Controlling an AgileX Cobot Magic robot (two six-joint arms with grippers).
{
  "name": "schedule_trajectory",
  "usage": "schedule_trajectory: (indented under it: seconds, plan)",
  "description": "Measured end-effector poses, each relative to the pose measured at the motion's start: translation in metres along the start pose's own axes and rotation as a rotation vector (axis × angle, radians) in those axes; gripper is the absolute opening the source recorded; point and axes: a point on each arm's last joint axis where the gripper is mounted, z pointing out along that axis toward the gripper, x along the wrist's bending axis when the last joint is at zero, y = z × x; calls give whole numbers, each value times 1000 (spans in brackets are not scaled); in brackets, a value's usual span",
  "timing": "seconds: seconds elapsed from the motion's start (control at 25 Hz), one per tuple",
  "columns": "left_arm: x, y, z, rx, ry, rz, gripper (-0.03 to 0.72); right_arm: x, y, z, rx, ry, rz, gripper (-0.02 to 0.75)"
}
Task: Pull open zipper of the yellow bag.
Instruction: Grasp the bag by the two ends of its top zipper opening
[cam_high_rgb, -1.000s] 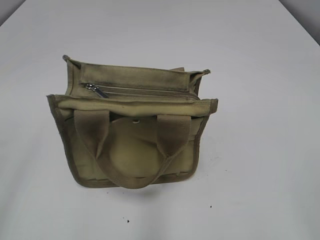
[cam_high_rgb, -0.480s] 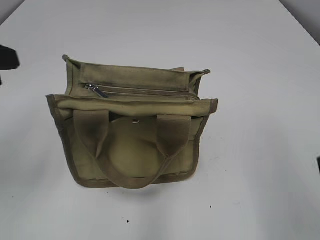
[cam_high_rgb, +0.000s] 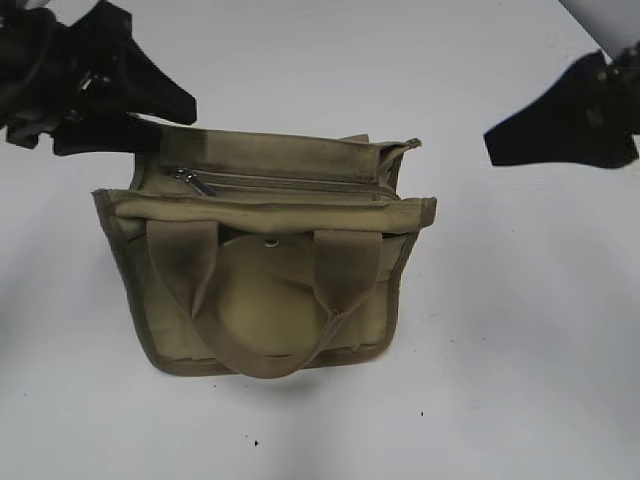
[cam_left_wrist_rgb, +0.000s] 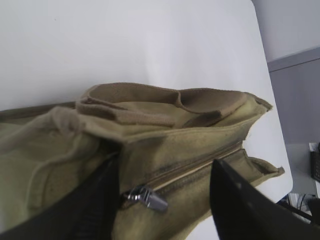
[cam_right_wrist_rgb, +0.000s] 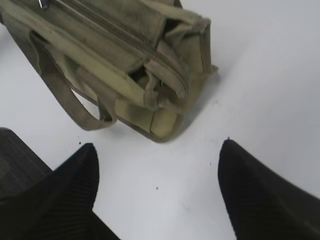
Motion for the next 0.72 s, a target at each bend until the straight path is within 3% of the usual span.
schedule_trajectory:
  seconds: [0.16, 0.36, 0.6, 0.72]
  plan:
    - [0, 14, 17, 62, -1, 20, 446, -11, 24, 15, -38, 43, -14, 515]
    - [4, 17, 21, 128, 48, 42, 446, -13, 46, 29, -97, 104, -57, 507]
    - [3, 17, 20, 136, 57, 42, 441, 20, 64, 55, -121, 175, -189, 505]
    - [4, 20, 24, 111, 44, 12, 370, 37, 73, 71, -143, 187, -245, 503]
